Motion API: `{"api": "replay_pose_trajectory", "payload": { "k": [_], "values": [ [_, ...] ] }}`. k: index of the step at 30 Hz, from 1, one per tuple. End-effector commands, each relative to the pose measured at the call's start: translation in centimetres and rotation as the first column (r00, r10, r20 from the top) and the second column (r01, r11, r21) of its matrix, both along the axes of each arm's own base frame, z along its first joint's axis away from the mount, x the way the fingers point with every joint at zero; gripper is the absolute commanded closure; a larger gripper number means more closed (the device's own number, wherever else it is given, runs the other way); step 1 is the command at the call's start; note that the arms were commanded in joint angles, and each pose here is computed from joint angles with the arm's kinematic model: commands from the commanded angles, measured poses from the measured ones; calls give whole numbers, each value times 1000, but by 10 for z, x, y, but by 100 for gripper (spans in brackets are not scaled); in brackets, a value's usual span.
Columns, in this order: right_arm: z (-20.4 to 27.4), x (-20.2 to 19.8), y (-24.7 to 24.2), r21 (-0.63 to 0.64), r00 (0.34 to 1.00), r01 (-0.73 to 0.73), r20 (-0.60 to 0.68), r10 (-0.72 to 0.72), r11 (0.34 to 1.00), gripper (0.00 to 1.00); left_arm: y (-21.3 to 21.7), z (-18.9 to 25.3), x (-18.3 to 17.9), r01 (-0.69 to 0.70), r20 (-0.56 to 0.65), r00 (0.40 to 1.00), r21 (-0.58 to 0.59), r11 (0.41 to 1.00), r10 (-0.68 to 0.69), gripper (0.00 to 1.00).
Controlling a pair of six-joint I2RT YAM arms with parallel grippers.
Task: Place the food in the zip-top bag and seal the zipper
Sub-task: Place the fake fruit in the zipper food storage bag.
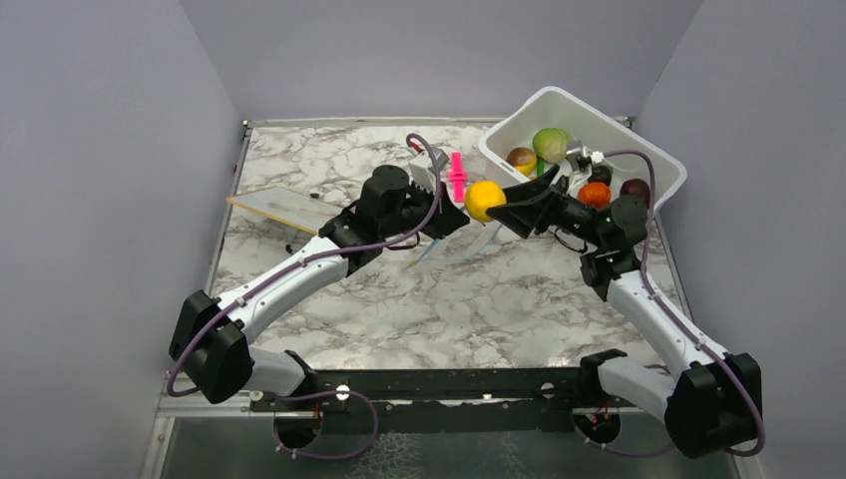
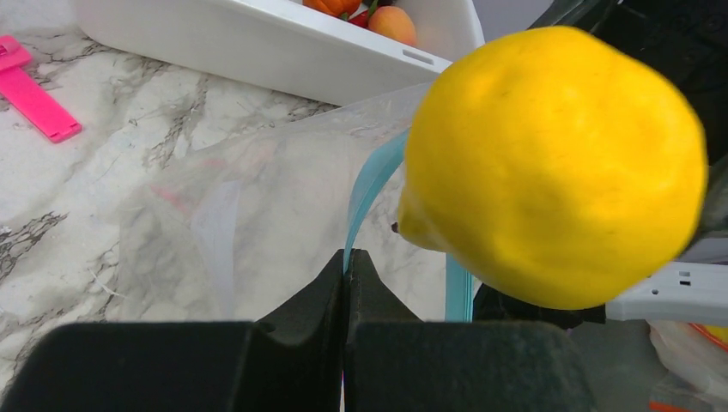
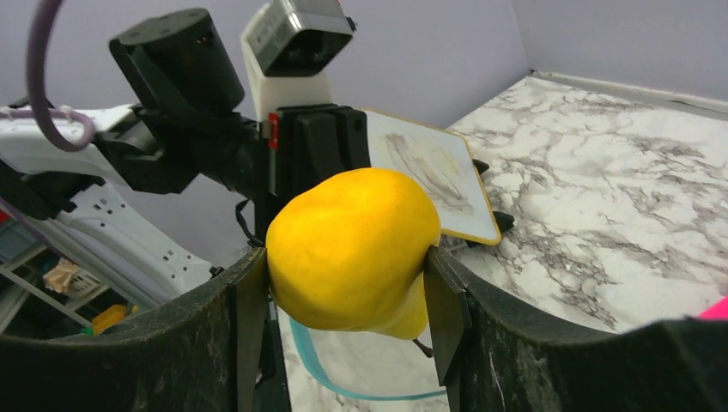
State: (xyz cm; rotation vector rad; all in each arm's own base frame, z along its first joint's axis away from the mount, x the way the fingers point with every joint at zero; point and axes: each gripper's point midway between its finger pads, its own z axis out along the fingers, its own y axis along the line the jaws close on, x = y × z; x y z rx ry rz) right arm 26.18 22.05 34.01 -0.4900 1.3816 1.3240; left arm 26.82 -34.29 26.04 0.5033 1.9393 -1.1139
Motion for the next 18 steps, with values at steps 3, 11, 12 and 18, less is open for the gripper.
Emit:
{"api": "replay_pose_trajectory", "payload": {
  "k": [3, 11, 12, 18],
  "values": [
    [-16, 1, 0, -67, 996, 17, 87, -11, 998, 76, -3, 30, -6, 32, 47, 998, -66, 997, -29, 100],
    [-46, -8, -4, -148, 997, 20, 74, -9, 989, 76, 4, 26, -2, 10, 82, 997, -24, 1000, -8, 100],
    [-50, -7, -4, -160, 998, 23, 67, -12, 987, 77, 4, 26, -3, 15, 84, 996, -26, 1000, -12, 100],
    [-63, 1, -9, -226, 998, 67, 26, -63, 972, 77, 1, 33, -7, 53, 101, 994, -36, 998, -49, 100]
  ]
}}
